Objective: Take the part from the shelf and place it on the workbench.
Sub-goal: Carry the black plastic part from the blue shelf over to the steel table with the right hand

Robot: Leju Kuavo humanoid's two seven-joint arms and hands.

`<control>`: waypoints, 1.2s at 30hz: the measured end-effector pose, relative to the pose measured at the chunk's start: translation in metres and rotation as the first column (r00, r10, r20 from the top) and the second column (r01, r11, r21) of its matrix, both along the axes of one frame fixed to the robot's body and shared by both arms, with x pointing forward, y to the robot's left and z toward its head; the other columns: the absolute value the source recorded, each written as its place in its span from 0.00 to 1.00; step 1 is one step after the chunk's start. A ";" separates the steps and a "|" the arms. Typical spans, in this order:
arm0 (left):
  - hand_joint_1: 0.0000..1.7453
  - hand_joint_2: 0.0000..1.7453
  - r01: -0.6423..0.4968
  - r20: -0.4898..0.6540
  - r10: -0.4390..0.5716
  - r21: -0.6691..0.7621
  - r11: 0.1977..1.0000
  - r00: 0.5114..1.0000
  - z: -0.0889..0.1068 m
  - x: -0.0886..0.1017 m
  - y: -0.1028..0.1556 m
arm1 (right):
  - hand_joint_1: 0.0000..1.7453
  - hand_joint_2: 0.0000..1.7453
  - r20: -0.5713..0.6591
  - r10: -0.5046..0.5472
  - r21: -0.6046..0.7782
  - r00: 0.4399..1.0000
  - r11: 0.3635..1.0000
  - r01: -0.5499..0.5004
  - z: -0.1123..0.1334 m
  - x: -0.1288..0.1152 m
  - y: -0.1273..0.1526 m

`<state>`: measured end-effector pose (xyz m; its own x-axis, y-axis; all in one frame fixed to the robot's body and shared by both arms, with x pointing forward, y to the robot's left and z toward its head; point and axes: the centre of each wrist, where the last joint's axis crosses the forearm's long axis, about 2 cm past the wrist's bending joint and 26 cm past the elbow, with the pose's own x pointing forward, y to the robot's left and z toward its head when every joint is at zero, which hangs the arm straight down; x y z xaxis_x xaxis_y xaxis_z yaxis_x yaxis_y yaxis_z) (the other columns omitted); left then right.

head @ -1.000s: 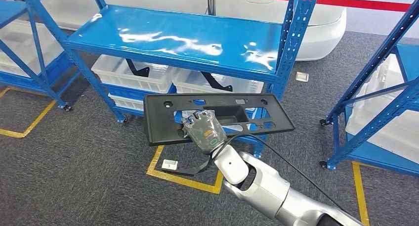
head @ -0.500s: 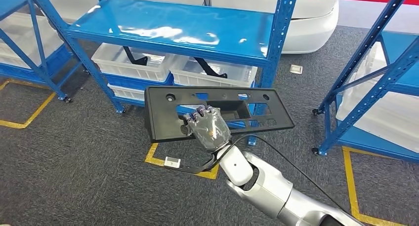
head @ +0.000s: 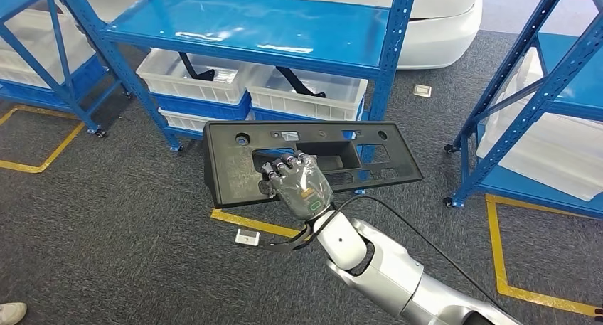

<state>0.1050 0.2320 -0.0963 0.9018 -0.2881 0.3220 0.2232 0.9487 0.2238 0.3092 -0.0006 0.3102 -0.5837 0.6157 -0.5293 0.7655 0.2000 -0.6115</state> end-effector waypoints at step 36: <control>0.00 1.00 0.056 -0.019 -0.056 0.011 0.998 0.998 -0.001 -0.004 -0.002 | 1.00 1.00 -0.056 0.006 0.016 0.998 1.000 -0.005 -0.009 -0.003 0.000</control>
<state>0.1015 0.2301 -0.0969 0.8899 -0.3419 0.3021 0.2800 0.9320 0.2300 0.3059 -0.0010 0.3013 -0.6156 0.6206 -0.4857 0.7289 0.2141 -0.6503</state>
